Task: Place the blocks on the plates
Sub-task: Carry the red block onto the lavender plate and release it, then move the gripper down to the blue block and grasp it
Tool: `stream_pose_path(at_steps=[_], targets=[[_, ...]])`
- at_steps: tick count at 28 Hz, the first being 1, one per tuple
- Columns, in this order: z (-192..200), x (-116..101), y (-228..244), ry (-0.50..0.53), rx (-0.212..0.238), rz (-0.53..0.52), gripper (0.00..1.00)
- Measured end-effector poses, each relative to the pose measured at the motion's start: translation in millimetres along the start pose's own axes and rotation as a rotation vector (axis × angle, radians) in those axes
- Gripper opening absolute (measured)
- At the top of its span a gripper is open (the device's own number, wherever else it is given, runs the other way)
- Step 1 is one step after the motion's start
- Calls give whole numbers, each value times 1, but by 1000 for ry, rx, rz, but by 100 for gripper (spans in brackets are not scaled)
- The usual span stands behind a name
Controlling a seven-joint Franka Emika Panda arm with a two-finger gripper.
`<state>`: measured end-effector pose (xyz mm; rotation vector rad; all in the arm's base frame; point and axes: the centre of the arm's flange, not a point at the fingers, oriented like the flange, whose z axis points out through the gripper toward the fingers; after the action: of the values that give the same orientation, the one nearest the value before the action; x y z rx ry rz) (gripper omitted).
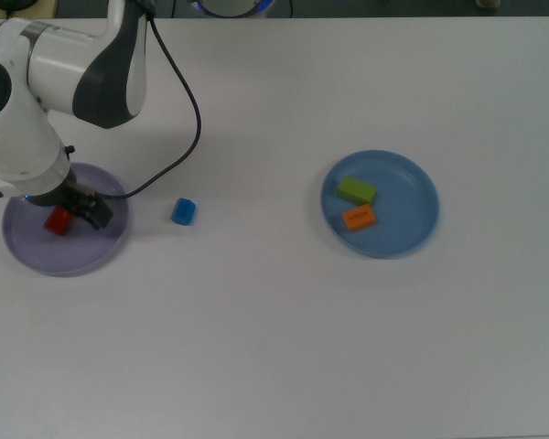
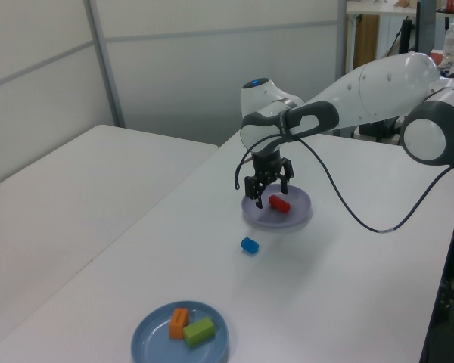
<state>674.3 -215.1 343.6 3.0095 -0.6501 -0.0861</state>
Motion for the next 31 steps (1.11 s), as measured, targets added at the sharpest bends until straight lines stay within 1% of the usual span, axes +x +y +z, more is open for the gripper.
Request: stream_pose_path(at_steps=[3,7,13,17,21,24,31], targets=[[-8,-5,-11,-12,7,-12,100],[-15,-17,-40,-54,7,-53,100],[-15,-42,-98,-140,-19,-143,100],[-14,-59,-142,-159,-32,-210,100],[-7,-72,-171,-172,-43,-254,100],[1,-75,-176,-186,-48,-263,100],[17,-71,-170,-208,-53,-253,100]])
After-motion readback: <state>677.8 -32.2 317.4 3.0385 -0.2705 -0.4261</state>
